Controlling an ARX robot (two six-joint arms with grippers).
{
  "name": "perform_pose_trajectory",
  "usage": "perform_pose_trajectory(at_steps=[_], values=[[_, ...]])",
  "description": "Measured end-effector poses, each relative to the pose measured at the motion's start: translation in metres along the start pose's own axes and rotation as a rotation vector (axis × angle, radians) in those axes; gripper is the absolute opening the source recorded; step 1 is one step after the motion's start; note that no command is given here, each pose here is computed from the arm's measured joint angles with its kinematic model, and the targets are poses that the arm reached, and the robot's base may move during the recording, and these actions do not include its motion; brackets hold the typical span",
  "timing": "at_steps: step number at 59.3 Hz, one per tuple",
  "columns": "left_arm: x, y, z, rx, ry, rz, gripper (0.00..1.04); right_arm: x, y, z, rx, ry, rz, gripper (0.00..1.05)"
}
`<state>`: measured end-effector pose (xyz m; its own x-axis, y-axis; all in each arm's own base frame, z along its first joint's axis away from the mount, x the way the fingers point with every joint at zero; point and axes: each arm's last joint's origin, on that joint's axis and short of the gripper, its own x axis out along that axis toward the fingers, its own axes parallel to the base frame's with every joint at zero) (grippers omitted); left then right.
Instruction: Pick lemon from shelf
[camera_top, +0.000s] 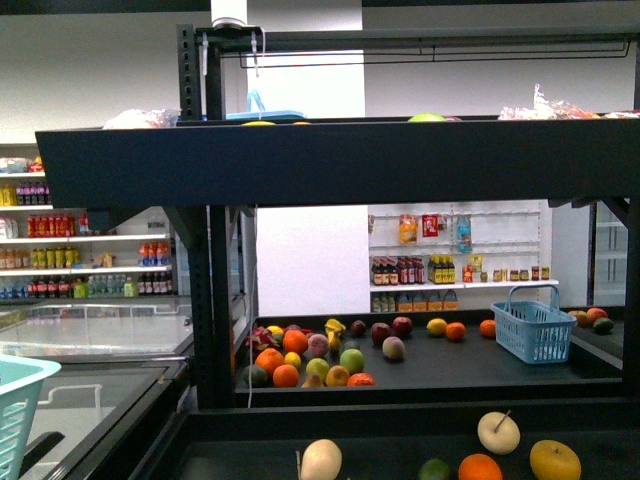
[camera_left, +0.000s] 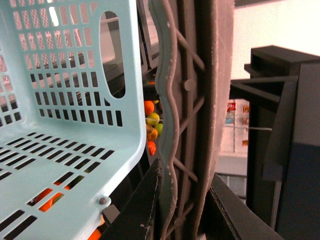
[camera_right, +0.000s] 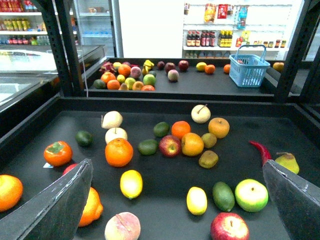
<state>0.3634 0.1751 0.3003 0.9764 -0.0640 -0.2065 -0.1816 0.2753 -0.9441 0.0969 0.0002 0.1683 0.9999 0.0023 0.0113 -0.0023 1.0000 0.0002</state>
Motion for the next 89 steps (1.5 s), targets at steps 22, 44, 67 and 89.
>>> perform_pose_trajectory(at_steps=[22, 44, 67, 89], values=[[-0.036, -0.052, -0.095, 0.355, 0.370, -0.083, 0.11, 0.000, 0.000, 0.000, 0.000, 0.000, 0.000, 1.02], [-0.022, -0.073, -0.190, 0.463, 0.596, -0.235, 0.11, 0.000, 0.000, 0.000, 0.000, 0.000, 0.000, 1.02], [0.036, -0.070, -0.254, 0.397, 0.678, -0.256, 0.11, 0.000, 0.000, 0.000, 0.000, 0.000, 0.000, 1.02], [0.062, -0.063, -0.294, 0.362, 0.713, -0.252, 0.11, 0.000, 0.000, 0.000, 0.000, 0.000, 0.000, 1.02]])
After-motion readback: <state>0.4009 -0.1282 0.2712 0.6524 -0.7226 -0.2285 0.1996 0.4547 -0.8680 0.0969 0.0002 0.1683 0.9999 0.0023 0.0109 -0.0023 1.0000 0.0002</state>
